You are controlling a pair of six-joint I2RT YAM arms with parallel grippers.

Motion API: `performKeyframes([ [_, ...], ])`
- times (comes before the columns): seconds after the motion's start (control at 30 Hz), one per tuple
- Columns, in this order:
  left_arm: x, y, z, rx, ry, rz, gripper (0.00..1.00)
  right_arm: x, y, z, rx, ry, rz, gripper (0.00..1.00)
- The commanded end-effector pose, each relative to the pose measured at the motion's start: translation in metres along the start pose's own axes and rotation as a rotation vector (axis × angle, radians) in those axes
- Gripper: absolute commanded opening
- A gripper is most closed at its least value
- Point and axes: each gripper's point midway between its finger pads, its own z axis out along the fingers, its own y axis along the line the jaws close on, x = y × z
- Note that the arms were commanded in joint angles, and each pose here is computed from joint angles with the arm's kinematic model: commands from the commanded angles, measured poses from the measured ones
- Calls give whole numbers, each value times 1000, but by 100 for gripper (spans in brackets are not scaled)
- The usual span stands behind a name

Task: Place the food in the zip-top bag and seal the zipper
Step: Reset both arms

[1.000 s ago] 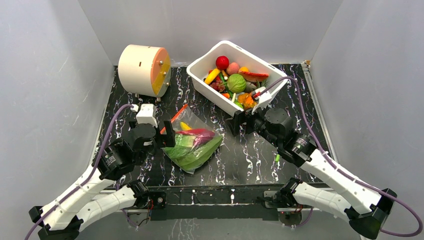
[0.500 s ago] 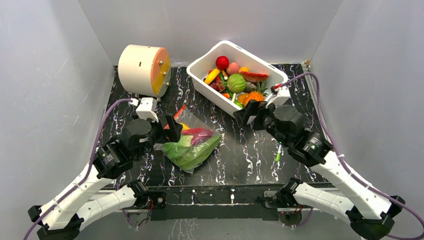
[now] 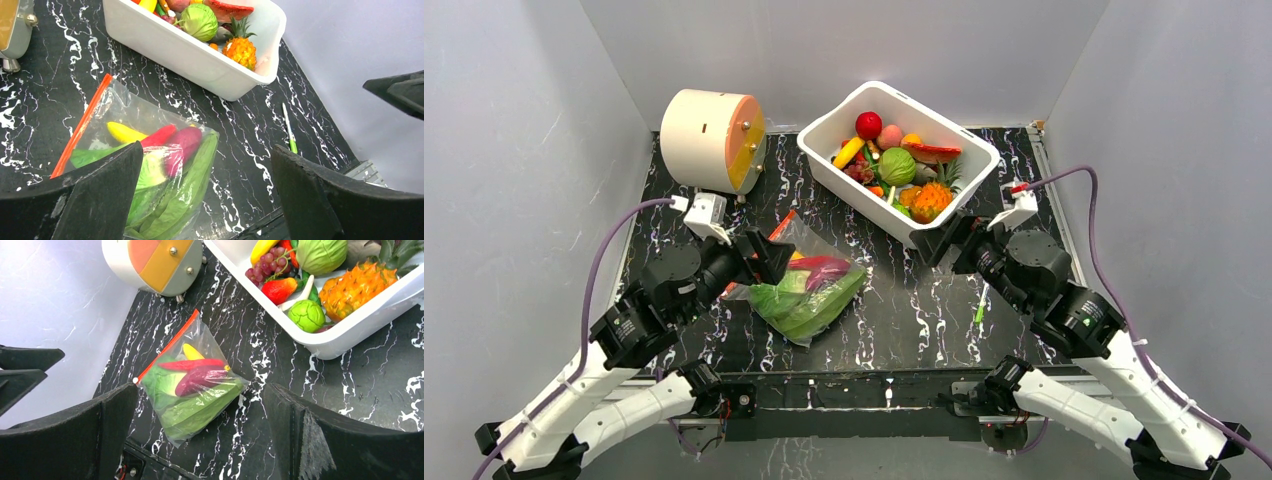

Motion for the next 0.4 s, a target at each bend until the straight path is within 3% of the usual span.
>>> performKeyframes([
  [0.0,-10,-4,-3,35,-63,-9,98,1,0,-2,-13,-10,32,98],
  [0.37,-1,-1,2,26,-39,14,98,9,0,0,-18,16,33,98],
])
